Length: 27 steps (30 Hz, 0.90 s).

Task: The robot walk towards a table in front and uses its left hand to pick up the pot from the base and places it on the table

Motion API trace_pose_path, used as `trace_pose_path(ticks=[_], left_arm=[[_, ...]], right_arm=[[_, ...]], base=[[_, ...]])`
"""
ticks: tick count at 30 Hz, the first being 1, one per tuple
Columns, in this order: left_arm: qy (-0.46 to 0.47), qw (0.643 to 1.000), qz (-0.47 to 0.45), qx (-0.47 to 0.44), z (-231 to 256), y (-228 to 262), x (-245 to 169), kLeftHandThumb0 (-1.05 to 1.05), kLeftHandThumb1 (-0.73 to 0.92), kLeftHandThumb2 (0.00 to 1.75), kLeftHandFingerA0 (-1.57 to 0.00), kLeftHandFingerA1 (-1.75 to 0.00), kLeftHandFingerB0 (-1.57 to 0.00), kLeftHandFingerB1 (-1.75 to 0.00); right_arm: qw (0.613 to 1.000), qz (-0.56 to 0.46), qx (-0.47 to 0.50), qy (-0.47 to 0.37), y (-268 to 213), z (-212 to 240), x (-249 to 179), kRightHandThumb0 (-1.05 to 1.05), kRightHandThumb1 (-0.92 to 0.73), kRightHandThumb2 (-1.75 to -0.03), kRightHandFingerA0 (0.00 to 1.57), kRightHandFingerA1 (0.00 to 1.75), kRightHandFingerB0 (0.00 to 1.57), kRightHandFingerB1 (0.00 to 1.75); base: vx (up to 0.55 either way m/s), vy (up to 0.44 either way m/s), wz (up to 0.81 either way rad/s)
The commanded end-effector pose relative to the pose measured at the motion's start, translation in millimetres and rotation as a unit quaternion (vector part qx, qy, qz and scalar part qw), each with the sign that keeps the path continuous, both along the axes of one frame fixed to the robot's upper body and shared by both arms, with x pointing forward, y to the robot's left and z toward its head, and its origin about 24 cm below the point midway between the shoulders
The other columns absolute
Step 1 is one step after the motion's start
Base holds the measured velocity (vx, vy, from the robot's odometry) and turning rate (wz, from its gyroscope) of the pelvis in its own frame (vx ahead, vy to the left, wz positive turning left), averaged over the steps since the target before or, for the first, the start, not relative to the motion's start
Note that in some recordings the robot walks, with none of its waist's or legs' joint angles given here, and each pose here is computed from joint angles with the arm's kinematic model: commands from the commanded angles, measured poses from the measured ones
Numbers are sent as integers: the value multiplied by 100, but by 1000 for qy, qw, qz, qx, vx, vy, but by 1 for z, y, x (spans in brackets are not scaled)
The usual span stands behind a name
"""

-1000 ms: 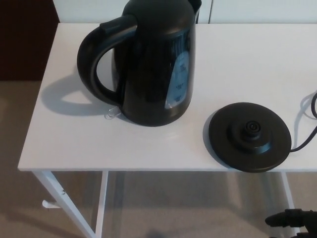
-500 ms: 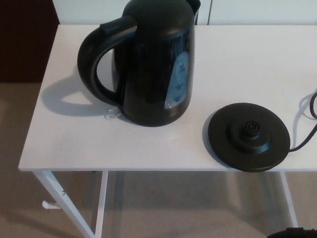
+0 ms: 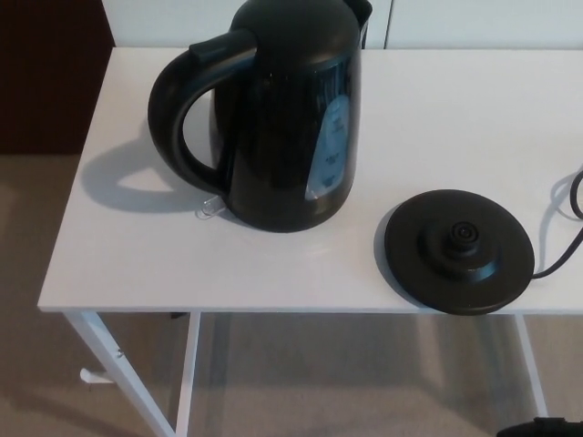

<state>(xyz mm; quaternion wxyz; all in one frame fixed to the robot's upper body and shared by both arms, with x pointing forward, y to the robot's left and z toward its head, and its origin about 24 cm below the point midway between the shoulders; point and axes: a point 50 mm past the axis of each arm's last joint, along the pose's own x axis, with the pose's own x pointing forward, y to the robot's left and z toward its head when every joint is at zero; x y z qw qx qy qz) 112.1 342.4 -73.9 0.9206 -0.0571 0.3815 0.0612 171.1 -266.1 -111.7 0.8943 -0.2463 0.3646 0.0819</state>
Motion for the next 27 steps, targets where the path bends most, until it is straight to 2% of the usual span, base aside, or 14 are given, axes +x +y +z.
trace_pose_path(ticks=[1, 2, 3, 4, 5, 15, 16, 17, 18, 19, 20, 21, 22, 27], left_arm=[[26, 972, -162, 167, -4, -5, -9, -87, 64, 100, 0, -13, 0, -9], [30, 970, -170, 172, -5, -8, -10, -78, 71, 61, -1, -24, -1, -21], [36, 967, -179, 178, -6, -11, -10, -78, 71, 61, -1, -24, -1, -21], [37, 964, -191, 180, -7, -13, -12, -77, 55, 96, 0, -25, 0, -19], [35, 959, -214, 182, -7, -13, -14, -85, 61, 98, 0, -17, 0, -10], [30, 939, -269, 211, -14, -25, -9, -82, 53, 96, -2, -23, -3, -15], [30, 937, -273, 215, -14, -25, -8, -87, 69, 62, -1, -26, 0, -22], [29, 937, -274, 216, -15, -25, -7, -87, 69, 62, -1, -26, 0, -22], [28, 933, -280, 222, -15, -26, -7, -81, 53, 96, -2, -24, -3, -15], [29, 932, -283, 225, -15, -26, -7, -81, 53, 96, -3, -24, -3, -15], [29, 932, -283, 226, -15, -27, -7, -87, 66, 63, 0, -26, -1, -22], [28, 932, -283, 225, -15, -26, -7, -87, 66, 63, 0, -26, -1, -22], [26, 930, -286, 229, -15, -26, -6, -85, 54, 95, -5, -22, -6, -12], [19, 928, -291, 232, -14, -25, -4, -82, 52, 91, -4, -19, -6, -12]], right_arm=[[999, -28, -8, -25, -10, 6, 3, -61, -48, -60, 79, 46, 65, 42], [999, -29, -5, -25, -10, 6, 3, -60, -48, -60, 78, 46, 65, 42], [999, -30, -2, -25, -9, 6, 2, -60, -48, -60, 78, 46, 65, 42], [999, -29, -4, -25, -9, 6, 2, -61, -48, -60, 78, 45, 65, 42], [999, -26, -6, -24, -9, 6, 3, -58, -54, -57, 78, 43, 67, 40], [999, -27, 5, -28, -8, 7, 6, -56, -53, -57, 79, 44, 67, 41], [999, -25, 4, -27, -8, 7, 6, -57, -53, -57, 79, 44, 66, 41], [999, -23, 3, -27, -8, 7, 6, -57, -53, -57, 79, 44, 66, 41], [999, -20, 1, -27, -8, 7, 6, -56, -53, -57, 79, 44, 66, 40], [999, -19, 1, -26, -8, 7, 6, -56, -53, -57, 79, 43, 66, 40], [1000, -18, 1, -25, -8, 7, 5, -57, -53, -57, 79, 44, 66, 41], [1000, -17, 0, -24, -8, 7, 5, -57, -53, -57, 79, 44, 66, 41], [1000, -15, 0, -22, -8, 7, 6, -57, -54, -57, 76, 43, 66, 40], [1000, -13, 1, -21, -8, 7, 7, -60, -49, -60, 76, 45, 64, 41]], base=[[0, 0, 0], [0, 0, 0], [0, 0, 0], [0, 0, 0], [0, 0, 0], [0, 0, 0], [0, 0, 0], [0, 0, 0], [0, 0, 0], [0, 0, 0], [0, 0, 0], [0, 0, 0], [0, 0, 0], [0, 0, 0]])
